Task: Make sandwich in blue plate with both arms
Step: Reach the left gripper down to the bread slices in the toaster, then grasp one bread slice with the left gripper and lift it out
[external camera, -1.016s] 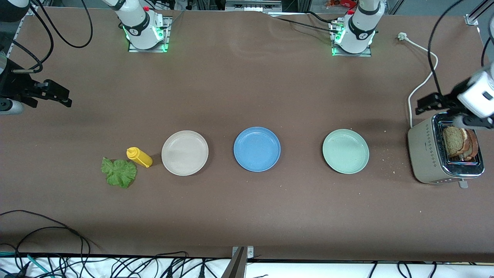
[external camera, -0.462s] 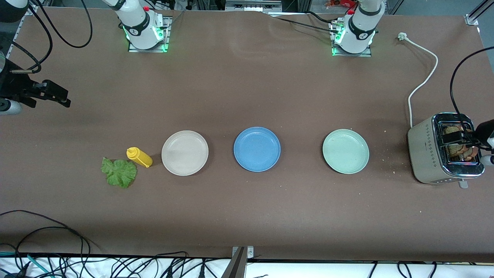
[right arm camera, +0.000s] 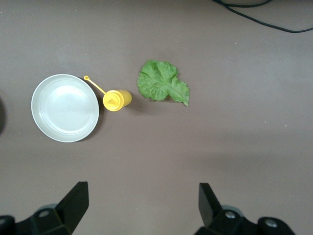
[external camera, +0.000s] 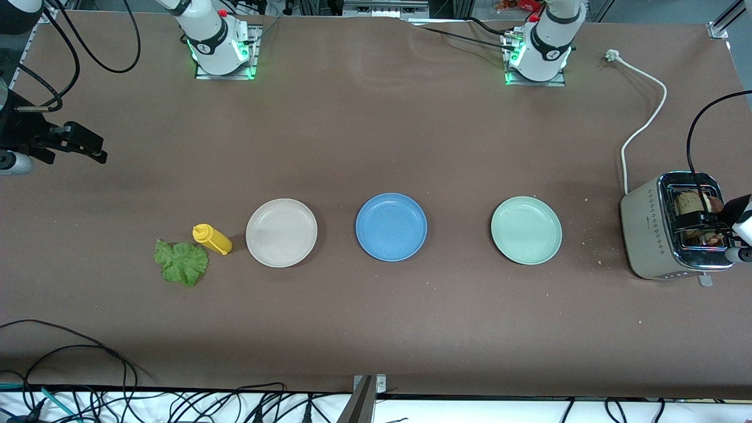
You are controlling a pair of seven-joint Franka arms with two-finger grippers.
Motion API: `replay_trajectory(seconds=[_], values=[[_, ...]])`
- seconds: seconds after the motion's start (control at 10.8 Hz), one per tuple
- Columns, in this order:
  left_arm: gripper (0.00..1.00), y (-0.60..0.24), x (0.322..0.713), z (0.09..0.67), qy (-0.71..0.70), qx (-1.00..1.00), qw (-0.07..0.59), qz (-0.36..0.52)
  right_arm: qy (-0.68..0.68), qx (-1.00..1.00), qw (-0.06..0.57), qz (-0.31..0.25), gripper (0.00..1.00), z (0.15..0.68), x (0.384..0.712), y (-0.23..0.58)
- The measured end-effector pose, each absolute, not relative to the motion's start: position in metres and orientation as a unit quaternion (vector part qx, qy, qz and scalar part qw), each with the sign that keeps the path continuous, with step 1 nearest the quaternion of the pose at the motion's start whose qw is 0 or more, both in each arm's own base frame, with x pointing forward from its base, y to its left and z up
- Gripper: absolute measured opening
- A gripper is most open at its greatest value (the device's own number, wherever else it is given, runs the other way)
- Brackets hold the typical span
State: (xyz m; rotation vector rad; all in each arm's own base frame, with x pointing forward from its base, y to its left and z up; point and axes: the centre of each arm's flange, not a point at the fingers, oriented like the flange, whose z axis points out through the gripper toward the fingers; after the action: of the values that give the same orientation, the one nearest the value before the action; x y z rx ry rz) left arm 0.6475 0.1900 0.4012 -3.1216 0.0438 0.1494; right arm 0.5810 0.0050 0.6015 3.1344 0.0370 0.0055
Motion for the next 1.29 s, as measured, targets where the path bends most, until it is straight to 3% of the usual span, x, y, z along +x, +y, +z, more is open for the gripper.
replay_trajectory(seconds=[1.29], values=[[0.97, 0.234, 0.626, 0.376, -0.020, -0.996, -0.006, 0.091, 0.012, 1.000, 0.003, 0.002, 1.00, 0.601, 0.581, 0.005]])
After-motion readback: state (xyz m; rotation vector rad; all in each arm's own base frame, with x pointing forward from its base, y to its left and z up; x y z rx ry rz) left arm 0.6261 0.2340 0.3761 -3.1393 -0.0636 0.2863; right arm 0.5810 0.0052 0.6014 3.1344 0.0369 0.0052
